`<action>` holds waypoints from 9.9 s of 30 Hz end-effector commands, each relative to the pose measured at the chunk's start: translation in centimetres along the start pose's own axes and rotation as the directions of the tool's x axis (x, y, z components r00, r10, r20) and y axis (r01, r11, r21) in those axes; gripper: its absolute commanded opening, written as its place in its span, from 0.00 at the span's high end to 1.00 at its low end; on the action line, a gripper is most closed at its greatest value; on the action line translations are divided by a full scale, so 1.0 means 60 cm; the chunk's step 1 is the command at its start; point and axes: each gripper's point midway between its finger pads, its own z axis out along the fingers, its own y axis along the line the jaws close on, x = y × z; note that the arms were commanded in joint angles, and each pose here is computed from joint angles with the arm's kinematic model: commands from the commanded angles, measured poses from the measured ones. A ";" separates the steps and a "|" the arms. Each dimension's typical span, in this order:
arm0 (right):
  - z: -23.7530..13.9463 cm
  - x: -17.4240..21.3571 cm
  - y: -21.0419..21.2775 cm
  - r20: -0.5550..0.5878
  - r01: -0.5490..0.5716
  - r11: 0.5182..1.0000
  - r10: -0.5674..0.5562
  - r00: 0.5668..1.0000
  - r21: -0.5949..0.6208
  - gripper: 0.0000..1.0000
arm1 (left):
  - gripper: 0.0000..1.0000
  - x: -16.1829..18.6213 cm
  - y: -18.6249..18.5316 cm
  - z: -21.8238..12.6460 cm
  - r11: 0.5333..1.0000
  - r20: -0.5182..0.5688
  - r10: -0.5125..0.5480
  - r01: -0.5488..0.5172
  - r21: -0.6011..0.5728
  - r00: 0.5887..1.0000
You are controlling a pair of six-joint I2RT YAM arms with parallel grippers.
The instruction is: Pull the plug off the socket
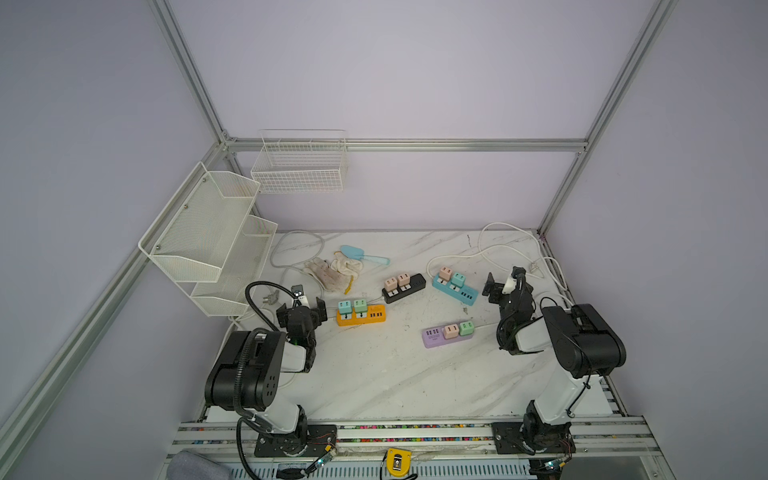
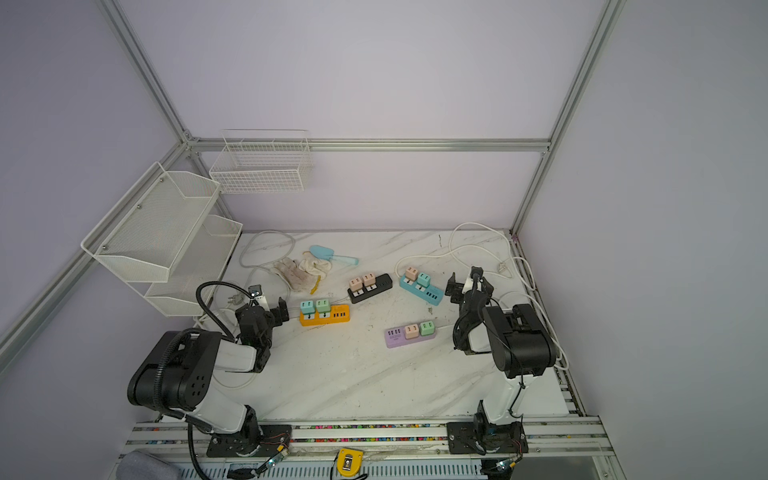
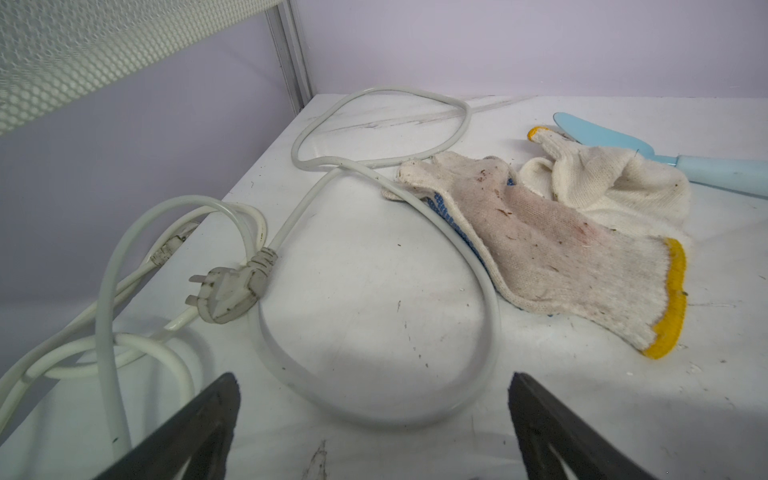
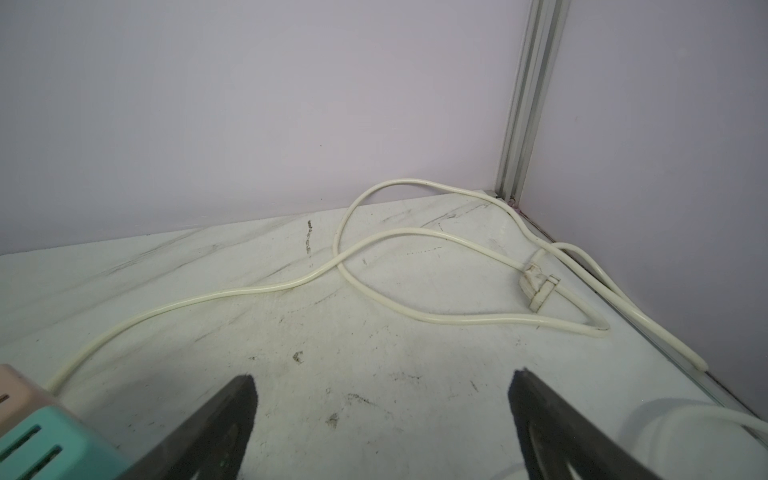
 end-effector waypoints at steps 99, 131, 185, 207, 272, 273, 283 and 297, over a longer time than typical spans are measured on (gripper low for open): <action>-0.252 0.000 0.141 -0.737 -0.513 0.858 0.332 0.589 -0.024 0.03 | 0.43 0.014 -0.572 -0.366 0.461 -0.631 0.058 0.540 0.704 0.774; -0.212 -0.039 0.069 -0.670 -0.423 0.896 0.399 0.626 0.138 0.03 | 0.55 0.008 -0.724 -0.489 0.214 -0.581 0.159 0.546 0.810 0.798; -0.260 -0.047 0.070 -0.722 -0.370 0.922 0.334 0.606 0.116 0.02 | 0.54 0.066 -0.739 -0.415 0.278 -0.533 0.271 0.465 0.841 0.802; -0.314 0.025 0.052 -0.859 -0.197 0.956 0.282 0.428 0.215 0.09 | 0.62 0.128 -0.764 -0.481 0.290 -0.603 0.273 0.533 0.795 0.750; -0.305 0.162 0.081 -0.882 -0.021 0.953 0.288 0.374 0.303 0.56 | 0.68 0.225 -0.710 -0.462 0.441 -0.648 0.336 0.494 0.749 0.683; -0.305 0.162 0.083 -0.882 -0.024 0.953 0.288 0.373 0.301 0.57 | 0.68 0.225 -0.710 -0.461 0.442 -0.648 0.336 0.493 0.749 0.683; -0.299 0.157 0.093 -0.890 -0.034 0.961 0.268 0.370 0.275 0.71 | 0.68 0.247 -0.698 -0.459 0.469 -0.654 0.363 0.476 0.744 0.664; -0.293 0.142 0.121 -0.893 -0.099 0.966 0.257 0.368 0.238 0.81 | 0.68 0.282 -0.679 -0.464 0.516 -0.669 0.423 0.445 0.732 0.611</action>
